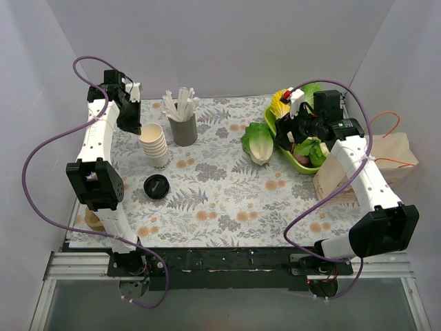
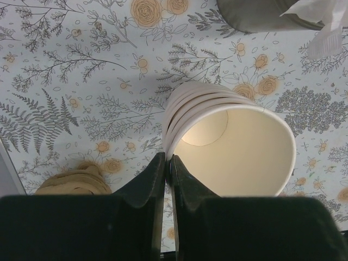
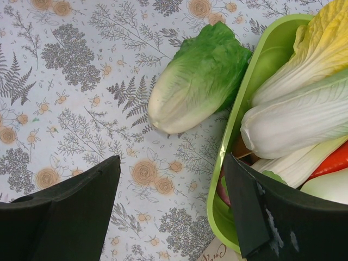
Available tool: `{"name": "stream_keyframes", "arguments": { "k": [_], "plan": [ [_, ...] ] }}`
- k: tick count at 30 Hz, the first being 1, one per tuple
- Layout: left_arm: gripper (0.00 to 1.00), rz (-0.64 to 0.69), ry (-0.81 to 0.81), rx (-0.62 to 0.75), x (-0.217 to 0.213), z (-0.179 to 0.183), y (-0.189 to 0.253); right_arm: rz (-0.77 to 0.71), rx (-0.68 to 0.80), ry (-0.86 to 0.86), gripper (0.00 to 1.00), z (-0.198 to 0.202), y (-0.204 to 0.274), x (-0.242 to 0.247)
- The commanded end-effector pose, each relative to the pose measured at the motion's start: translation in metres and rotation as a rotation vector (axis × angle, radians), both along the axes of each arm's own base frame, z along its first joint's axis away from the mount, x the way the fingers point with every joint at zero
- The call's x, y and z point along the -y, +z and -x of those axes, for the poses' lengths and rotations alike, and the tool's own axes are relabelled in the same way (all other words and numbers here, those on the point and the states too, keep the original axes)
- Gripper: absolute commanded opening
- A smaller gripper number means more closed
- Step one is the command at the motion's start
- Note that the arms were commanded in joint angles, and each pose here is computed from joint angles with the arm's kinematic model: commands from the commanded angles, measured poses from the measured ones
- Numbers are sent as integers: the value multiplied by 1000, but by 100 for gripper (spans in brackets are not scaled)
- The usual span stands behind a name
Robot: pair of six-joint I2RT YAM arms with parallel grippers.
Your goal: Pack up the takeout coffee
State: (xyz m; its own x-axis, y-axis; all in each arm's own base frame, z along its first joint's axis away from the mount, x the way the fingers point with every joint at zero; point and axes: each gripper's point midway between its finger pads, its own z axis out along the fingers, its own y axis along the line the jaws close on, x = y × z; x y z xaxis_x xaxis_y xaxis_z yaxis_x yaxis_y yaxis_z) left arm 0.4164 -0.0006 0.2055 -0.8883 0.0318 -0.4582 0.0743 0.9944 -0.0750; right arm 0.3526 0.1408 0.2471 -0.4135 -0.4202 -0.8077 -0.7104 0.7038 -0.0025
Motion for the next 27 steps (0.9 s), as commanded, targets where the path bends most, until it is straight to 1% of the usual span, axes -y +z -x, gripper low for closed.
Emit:
{"name": "stream_keyframes", "arguments": {
  "k": [1,3,7,10,13,14,15,17,19,22,23,24,25,26,27],
  "plan": [
    [6,-12,-12,70,0,1,28,-7,43,9,84,0,12,-2],
    [6,-14,-15,78,-1,1,31,-9,37,11,84,-2,10,-3],
    [0,0,-22,71,2,3,29,-16,38,19,84,-5,13,-6],
    [0,12,-38,89,6,3,35,-15,35,21,84,-6,14,-6],
    [0,28,-59,126,10,-1,49,-16,37,22,84,-6,14,-7],
    [0,40,-70,155,13,-4,58,-18,33,24,84,-5,14,-7],
    [0,42,-72,213,14,-8,77,-18,30,23,84,-5,13,-7],
    [0,47,-69,252,15,-11,90,-19,23,26,84,-4,11,-8],
    [0,58,-68,196,16,-6,75,-20,23,27,84,-3,11,-8],
    [0,114,-84,129,25,8,49,-20,20,31,84,-4,10,-10],
    [0,130,-81,126,28,10,48,-19,24,30,84,-4,12,-9],
    [0,177,-109,143,37,11,55,-21,26,32,84,-5,13,-10],
    [0,173,-110,181,37,6,63,-21,25,32,84,-6,13,-10],
    [0,137,-80,197,29,3,62,-20,27,33,84,-5,14,-11],
    [0,60,-64,198,16,-1,56,-23,25,34,84,-5,14,-11]
  ]
}}
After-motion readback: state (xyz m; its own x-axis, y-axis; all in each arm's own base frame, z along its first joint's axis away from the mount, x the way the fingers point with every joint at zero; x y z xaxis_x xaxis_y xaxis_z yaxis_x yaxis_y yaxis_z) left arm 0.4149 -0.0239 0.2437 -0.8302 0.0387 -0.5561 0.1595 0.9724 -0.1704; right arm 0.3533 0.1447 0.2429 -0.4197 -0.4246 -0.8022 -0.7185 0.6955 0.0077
